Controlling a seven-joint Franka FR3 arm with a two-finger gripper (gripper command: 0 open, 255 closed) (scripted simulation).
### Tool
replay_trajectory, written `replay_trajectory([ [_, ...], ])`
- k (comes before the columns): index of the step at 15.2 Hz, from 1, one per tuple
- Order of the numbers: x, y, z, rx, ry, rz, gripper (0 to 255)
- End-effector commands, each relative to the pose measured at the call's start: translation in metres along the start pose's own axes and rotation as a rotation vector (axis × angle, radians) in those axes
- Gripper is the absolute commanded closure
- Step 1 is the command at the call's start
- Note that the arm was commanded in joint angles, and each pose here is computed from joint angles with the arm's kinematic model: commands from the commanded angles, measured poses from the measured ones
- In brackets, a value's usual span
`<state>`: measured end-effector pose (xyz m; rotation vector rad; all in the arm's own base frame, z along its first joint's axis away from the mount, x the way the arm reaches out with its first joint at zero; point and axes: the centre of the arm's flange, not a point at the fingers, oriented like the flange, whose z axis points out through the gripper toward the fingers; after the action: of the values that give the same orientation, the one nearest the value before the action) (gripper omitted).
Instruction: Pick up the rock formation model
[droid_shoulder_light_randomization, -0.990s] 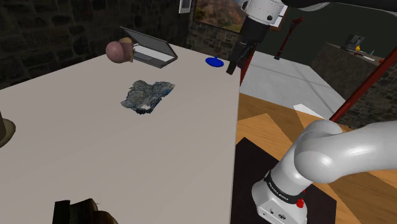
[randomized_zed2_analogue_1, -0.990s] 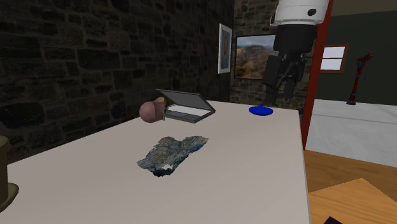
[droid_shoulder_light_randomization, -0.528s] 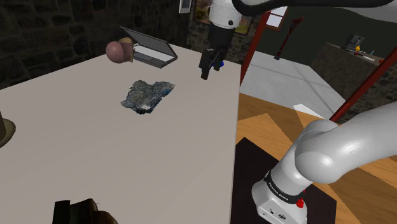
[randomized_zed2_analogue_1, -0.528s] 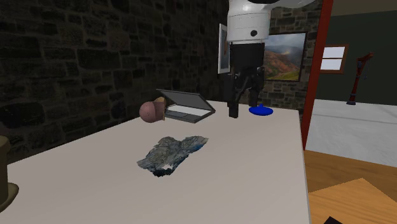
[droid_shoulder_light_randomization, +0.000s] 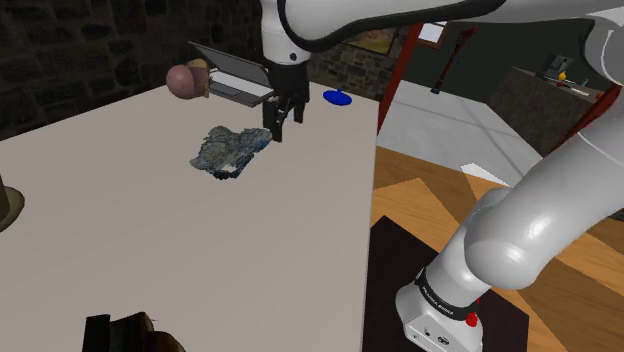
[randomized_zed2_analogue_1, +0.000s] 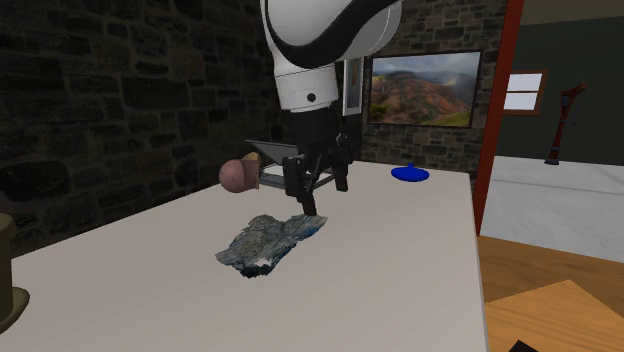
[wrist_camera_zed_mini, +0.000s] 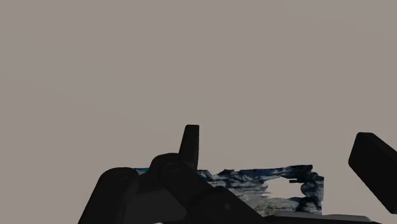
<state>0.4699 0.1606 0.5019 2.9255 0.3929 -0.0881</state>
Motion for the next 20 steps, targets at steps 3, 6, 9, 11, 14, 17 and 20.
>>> replay_trajectory([
  [3, 0.045, -0.036, 0.023, -0.042, -0.049, -0.043, 0],
  [6, 0.077, -0.063, 0.043, -0.074, -0.086, -0.075, 0],
  [9, 0.108, -0.090, 0.065, -0.106, -0.122, -0.107, 0],
  [11, 0.122, -0.104, 0.076, -0.122, -0.140, -0.122, 0],
  [14, 0.123, -0.106, 0.092, -0.122, -0.140, -0.122, 0],
  [17, 0.125, -0.109, 0.107, -0.122, -0.140, -0.122, 0],
  [20, 0.125, -0.111, 0.115, -0.122, -0.140, -0.122, 0],
])
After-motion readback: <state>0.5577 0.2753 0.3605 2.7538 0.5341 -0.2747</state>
